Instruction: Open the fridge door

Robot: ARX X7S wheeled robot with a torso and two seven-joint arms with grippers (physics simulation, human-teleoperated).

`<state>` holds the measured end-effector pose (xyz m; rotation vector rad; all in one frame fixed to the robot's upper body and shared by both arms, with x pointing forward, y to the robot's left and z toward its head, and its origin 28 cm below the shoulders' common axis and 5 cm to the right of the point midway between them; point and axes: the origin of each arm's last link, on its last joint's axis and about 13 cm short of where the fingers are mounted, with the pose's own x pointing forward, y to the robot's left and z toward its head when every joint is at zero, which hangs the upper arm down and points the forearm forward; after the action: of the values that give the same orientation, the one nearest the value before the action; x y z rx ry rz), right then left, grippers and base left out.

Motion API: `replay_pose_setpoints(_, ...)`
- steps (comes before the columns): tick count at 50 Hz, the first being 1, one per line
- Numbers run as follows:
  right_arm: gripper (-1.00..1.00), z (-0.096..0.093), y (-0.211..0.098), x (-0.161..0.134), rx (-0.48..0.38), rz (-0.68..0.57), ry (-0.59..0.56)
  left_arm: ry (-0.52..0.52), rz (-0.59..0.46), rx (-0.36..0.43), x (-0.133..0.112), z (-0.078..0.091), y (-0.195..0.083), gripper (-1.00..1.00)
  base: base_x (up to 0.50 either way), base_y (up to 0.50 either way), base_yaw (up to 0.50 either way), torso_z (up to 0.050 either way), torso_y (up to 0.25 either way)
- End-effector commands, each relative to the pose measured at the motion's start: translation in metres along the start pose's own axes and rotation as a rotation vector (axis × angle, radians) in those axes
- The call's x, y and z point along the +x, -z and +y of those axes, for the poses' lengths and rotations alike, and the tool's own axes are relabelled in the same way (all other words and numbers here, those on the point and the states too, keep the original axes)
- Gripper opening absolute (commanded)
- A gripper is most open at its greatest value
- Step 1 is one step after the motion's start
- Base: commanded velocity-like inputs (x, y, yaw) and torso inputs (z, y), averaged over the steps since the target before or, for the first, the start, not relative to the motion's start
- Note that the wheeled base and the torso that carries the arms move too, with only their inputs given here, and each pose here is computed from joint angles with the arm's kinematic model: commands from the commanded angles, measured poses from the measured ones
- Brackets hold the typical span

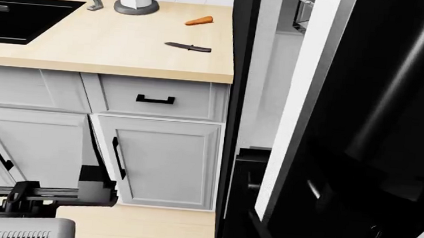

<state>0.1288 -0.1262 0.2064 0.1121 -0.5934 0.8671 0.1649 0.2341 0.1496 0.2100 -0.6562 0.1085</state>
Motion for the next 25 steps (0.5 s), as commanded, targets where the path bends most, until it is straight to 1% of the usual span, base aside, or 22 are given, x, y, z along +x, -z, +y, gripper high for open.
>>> replay_pose_setpoints(1,1.00,0.009,0.009,0.010,-0.022,0.183,-0.005,0.000,0.001,-0.001,0.000,0.000,0.001,1.00,0.00,0.00,0.00,0.000,0.000)
replay_pose_setpoints(8,1.00,0.008,0.019,0.022,-0.019,0.264,0.042,0.000,0.001,-0.001,-0.002,0.001,-0.001,1.00,0.00,0.00,0.00,0.000,0.000)
replay_pose_setpoints(14,1.00,0.011,0.023,0.031,-0.011,0.297,0.072,0.001,0.003,-0.002,-0.003,0.001,0.000,1.00,0.00,0.00,0.00,0.000,0.000)
replay_pose_setpoints(25,1.00,0.023,0.031,0.047,0.020,0.364,0.094,0.000,0.005,-0.004,-0.002,0.001,0.001,1.00,0.00,0.00,0.00,0.000,0.000)
